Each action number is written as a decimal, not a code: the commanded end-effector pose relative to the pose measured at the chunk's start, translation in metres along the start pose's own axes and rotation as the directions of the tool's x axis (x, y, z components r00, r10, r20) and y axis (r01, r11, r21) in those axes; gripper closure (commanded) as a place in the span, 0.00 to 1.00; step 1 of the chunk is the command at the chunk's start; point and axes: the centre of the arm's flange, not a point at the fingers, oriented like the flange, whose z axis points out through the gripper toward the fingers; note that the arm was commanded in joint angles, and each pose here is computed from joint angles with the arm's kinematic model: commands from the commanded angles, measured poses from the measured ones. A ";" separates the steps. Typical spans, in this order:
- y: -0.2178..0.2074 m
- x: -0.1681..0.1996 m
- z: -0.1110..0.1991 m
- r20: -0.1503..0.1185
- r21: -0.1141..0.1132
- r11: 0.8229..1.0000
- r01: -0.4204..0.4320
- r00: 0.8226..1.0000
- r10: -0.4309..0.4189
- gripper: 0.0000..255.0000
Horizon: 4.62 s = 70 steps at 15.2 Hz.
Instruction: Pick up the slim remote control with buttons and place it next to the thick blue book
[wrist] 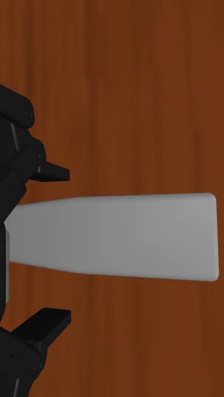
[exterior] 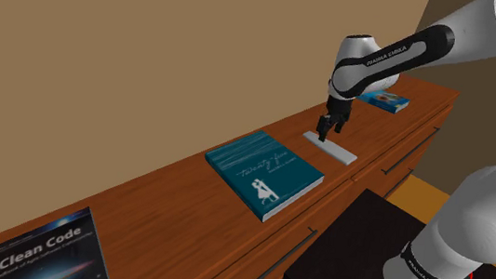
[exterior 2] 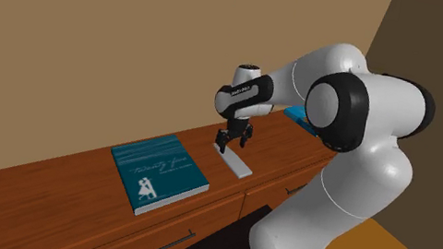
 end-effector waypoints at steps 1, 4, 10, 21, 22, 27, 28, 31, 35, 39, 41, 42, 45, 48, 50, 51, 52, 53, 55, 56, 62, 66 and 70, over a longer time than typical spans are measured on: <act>0.001 0.002 0.015 0.003 -0.003 1.000 0.002 1.000 -0.002 0.00; 0.001 0.002 0.031 0.003 -0.003 1.000 0.002 1.000 -0.002 0.00; 0.001 0.002 0.045 0.003 -0.003 1.000 0.002 1.000 -0.002 0.00; 0.001 0.002 0.044 0.003 -0.003 1.000 0.002 1.000 -0.002 1.00; 0.001 0.002 0.044 0.003 -0.003 1.000 0.002 1.000 -0.002 1.00; 0.001 0.002 0.034 0.003 -0.003 1.000 0.002 1.000 -0.002 1.00; 0.001 0.002 0.029 0.003 -0.003 1.000 0.002 1.000 -0.002 1.00; 0.001 0.002 0.013 0.003 -0.003 1.000 0.002 1.000 -0.002 1.00; 0.001 0.001 -0.008 0.003 -0.003 1.000 0.002 1.000 -0.002 1.00; 0.001 0.001 -0.029 0.003 -0.003 1.000 0.002 1.000 -0.002 1.00; 0.001 0.001 -0.040 0.003 -0.003 1.000 0.002 1.000 -0.002 1.00; 0.001 0.001 -0.045 0.003 -0.003 1.000 0.002 1.000 -0.002 1.00; 0.001 0.001 -0.060 0.003 -0.003 1.000 0.002 1.000 -0.002 1.00; 0.041 0.007 -0.060 0.003 -0.003 1.000 0.002 1.000 -0.002 1.00; 0.067 0.011 -0.060 0.003 -0.003 1.000 0.002 1.000 -0.002 1.00; 0.080 0.013 -0.060 0.003 -0.003 1.000 0.002 1.000 -0.002 1.00; 0.093 0.015 -0.060 0.003 -0.003 1.000 0.002 1.000 -0.002 1.00; 0.106 0.017 -0.060 0.003 -0.003 1.000 0.002 1.000 -0.002 1.00; 0.132 0.021 -0.060 0.003 -0.003 1.000 0.002 1.000 -0.002 1.00; 0.145 0.023 -0.060 0.003 -0.003 1.000 0.002 1.000 -0.002 1.00; 0.223 0.035 -0.060 0.003 -0.003 1.000 0.002 1.000 -0.002 1.00; 0.275 0.043 -0.060 0.003 -0.003 1.000 0.002 1.000 -0.002 1.00; 0.328 0.051 -0.061 0.003 -0.003 1.000 0.002 1.000 -0.002 1.00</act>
